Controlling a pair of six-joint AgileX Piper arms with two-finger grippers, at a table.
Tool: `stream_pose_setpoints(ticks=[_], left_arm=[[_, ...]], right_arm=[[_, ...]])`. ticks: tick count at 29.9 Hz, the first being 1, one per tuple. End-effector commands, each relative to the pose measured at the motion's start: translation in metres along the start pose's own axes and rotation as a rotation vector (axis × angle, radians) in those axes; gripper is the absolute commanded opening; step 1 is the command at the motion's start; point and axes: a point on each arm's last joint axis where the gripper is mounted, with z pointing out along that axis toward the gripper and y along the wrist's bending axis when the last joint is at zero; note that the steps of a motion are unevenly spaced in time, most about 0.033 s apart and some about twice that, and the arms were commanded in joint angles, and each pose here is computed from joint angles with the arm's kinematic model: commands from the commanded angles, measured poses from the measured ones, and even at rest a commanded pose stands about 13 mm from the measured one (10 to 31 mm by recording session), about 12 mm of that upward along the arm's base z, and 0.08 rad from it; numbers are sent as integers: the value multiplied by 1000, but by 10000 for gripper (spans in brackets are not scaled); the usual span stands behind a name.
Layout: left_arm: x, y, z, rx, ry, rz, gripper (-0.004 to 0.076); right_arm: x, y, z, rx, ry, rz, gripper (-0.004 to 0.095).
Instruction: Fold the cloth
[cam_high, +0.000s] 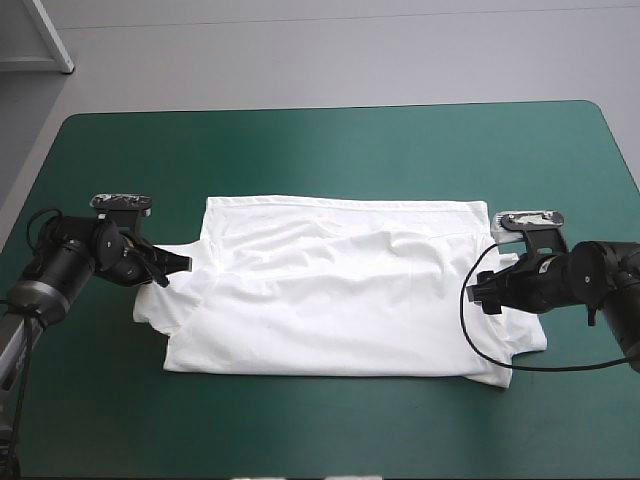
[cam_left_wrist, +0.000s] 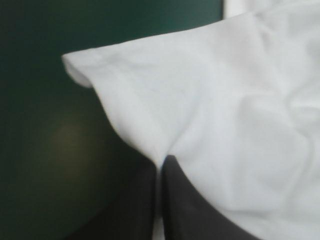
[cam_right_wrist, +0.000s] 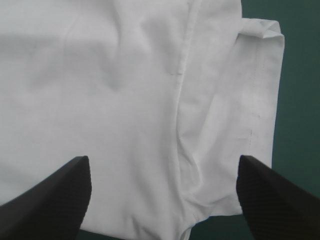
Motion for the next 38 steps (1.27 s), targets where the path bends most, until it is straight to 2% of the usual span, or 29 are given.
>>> stream_pose_setpoints(ticks=[1, 5, 14, 17, 19, 23, 25, 32, 38], left_arm=[[-10, -21, -18, 212, -112, 33, -10], [-13, -52, -17, 386, -150, 154, -10], [-4, -114, 17, 449, -59, 337, -3], [-3, -119, 35, 445, -9, 339, 90], [-1, -120, 43, 445, 32, 344, 200], [3, -120, 45, 445, 77, 352, 481], [4, -120, 44, 447, 89, 354, 563], [-6, -117, 26, 416, 82, 355, 572], [-31, -105, -20, 303, -4, 347, 572]], right_arm=[[-9, 1, -15, 3, -95, -4, 738], [-9, 1, -15, 3, -98, -4, 738], [-11, -1, -15, 19, -119, -3, 738], [-11, -3, -15, 40, -123, 12, 738], [-11, -6, -15, 76, -124, 22, 738], [-12, -13, -16, 153, -133, 40, 738], [-13, -16, -16, 180, -143, 41, 738], [-19, -26, 11, 201, -71, 83, 738], [-22, -52, 41, 234, 15, 134, 737]])
